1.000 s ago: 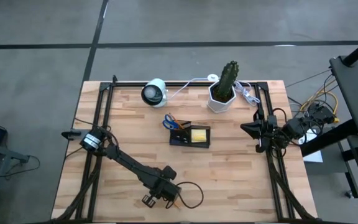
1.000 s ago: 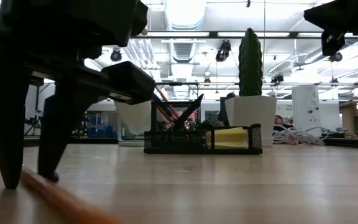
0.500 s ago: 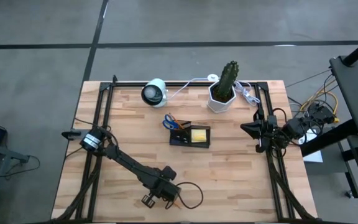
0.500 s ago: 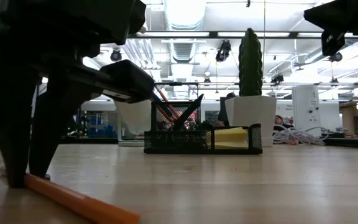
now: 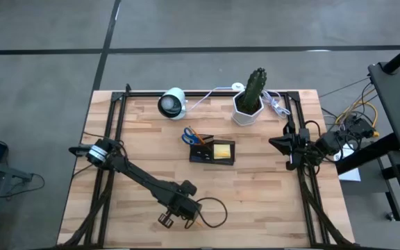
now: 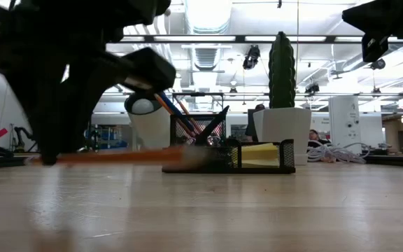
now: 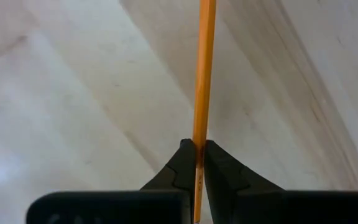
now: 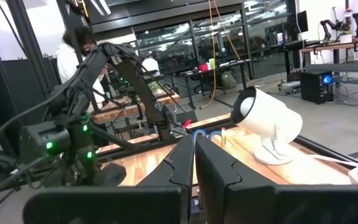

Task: Pick and place office supplies into organizer
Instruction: Put the yellow pencil into the black desk organizer

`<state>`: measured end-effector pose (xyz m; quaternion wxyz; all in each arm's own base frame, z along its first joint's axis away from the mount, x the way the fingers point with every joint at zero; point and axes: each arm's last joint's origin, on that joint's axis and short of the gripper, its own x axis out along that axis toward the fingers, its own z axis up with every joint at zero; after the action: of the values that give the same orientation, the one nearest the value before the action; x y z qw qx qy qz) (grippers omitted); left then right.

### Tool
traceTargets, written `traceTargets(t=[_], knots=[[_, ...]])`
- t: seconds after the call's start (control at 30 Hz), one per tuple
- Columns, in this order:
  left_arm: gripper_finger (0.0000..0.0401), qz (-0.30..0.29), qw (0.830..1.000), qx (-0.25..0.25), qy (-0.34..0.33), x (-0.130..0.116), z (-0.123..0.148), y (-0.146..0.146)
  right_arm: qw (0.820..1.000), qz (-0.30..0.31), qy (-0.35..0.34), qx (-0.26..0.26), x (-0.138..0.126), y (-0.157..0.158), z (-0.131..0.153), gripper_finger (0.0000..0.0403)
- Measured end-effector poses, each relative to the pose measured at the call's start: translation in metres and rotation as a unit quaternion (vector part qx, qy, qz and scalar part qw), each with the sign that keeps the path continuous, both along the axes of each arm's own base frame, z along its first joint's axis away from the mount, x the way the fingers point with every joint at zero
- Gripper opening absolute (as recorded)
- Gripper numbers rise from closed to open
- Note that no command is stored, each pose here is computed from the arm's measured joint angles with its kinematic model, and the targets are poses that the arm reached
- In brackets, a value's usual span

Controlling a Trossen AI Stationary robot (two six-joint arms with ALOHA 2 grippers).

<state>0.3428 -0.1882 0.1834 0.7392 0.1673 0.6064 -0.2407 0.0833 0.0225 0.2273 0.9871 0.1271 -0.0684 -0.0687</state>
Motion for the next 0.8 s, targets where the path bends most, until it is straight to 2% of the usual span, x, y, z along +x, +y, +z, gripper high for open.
traceTargets(t=[0.17,0.37,0.5,0.7,0.8], knots=[[0.0001,0.013,1.0,0.003,-0.007,-0.002,0.013,0.008,1.0,0.0,0.0,0.0,0.0,0.0,0.0,0.0008],[0.0,0.086,0.995,-0.017,-0.043,0.001,0.04,0.03,1.0,0.001,-0.002,0.011,0.0,0.0,0.0,0.0008],[0.0,0.133,0.988,-0.01,-0.083,0.003,0.058,0.048,1.0,0.002,-0.003,0.013,0.0,0.0,0.0,0.0008],[0.0,0.22,0.962,-0.024,-0.159,0.011,0.083,0.079,1.0,0.002,-0.003,0.015,0.0,0.0,0.0,0.0008],[0.0,0.267,0.94,-0.028,-0.212,0.017,0.093,0.095,1.0,0.003,-0.004,0.021,0.0,0.0,0.0,0.0008]])
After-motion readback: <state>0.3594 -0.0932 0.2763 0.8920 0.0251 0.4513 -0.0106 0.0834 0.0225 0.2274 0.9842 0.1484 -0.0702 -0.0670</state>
